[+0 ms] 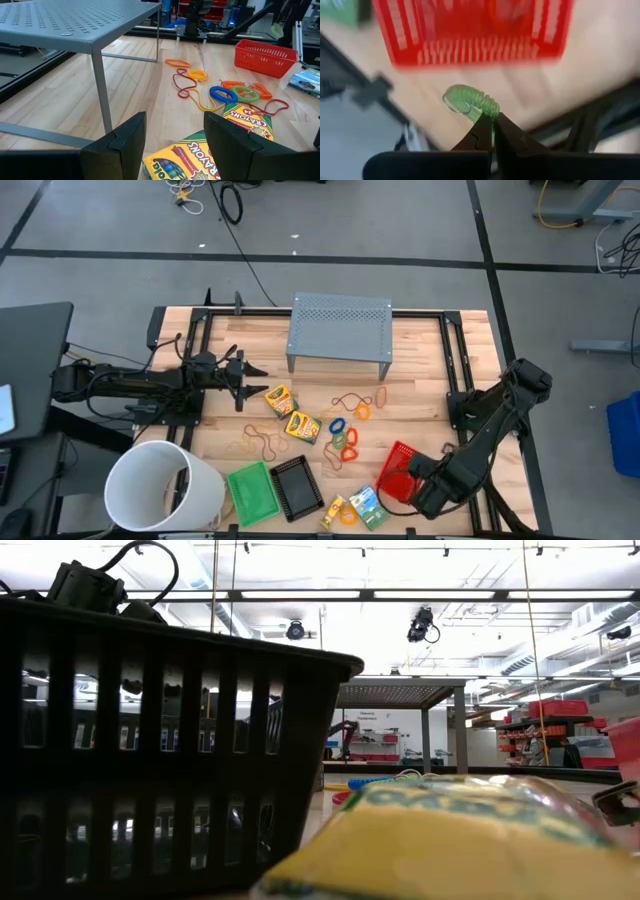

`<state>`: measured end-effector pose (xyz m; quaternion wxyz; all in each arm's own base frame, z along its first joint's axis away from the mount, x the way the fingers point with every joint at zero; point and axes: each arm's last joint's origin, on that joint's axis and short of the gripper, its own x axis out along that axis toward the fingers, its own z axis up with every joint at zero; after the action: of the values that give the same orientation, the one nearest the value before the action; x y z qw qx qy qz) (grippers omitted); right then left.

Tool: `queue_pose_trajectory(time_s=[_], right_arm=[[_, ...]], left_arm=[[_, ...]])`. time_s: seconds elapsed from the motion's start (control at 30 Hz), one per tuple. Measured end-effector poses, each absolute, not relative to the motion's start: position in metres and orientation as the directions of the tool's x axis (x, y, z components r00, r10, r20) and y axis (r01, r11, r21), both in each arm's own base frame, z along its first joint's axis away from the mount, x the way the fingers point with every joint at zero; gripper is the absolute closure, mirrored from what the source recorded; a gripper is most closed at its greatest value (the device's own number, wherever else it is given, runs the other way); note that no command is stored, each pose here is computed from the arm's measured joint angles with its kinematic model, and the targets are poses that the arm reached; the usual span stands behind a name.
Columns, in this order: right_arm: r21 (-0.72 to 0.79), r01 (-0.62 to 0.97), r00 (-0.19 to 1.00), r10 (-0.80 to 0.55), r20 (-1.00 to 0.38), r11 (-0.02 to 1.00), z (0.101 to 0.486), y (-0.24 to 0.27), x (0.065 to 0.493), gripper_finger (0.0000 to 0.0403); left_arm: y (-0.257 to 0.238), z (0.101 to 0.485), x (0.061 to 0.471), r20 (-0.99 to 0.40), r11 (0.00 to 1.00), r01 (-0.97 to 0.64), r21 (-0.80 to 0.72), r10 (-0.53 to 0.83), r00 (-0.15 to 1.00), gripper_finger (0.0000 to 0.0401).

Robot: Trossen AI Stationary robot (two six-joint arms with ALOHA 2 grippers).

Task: Pick & Place Office Desk Supplies
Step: Put the green spring keychain into the red bin

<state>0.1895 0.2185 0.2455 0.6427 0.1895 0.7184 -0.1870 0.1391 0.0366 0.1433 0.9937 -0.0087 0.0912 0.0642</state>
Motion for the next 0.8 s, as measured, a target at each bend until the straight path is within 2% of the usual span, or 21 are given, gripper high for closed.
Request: queue_pose_trajectory(time_s=[0.1, 0.3, 0.47, 0.57, 0.8], right_arm=[[-0.024, 0.478, -0.006, -0.024, -1.000, 0.878, 0.242, 0.209, 0.203, 0.0401], [0.044, 0.402, 0.084, 0.011, -0.996, 0.914, 0.212, 0.182, 0.232, 0.0401], [0.055, 0.391, 0.072, 0.030, -0.997, 0.919, 0.197, 0.166, 0.239, 0.0399], [0.063, 0.399, 0.051, 0.047, -0.998, 0.915, 0.196, 0.163, 0.240, 0.0374], [0.148, 0.398, 0.083, 0.125, -0.989, 0.905, 0.197, 0.167, 0.246, 0.0279]], left_arm=[[0.037, 0.143, 0.139, -0.182, 0.992, -0.129, -0.006, 0.126, 0.975, 0.0198], [0.037, 0.143, 0.139, -0.182, 0.992, -0.129, -0.006, 0.126, 0.975, 0.0198], [0.037, 0.143, 0.139, -0.182, 0.992, -0.129, -0.006, 0.126, 0.975, 0.0198], [0.037, 0.143, 0.139, -0.183, 0.992, -0.129, -0.006, 0.126, 0.975, 0.0198], [0.037, 0.143, 0.139, -0.183, 0.992, -0.129, -0.006, 0.126, 0.975, 0.0198]])
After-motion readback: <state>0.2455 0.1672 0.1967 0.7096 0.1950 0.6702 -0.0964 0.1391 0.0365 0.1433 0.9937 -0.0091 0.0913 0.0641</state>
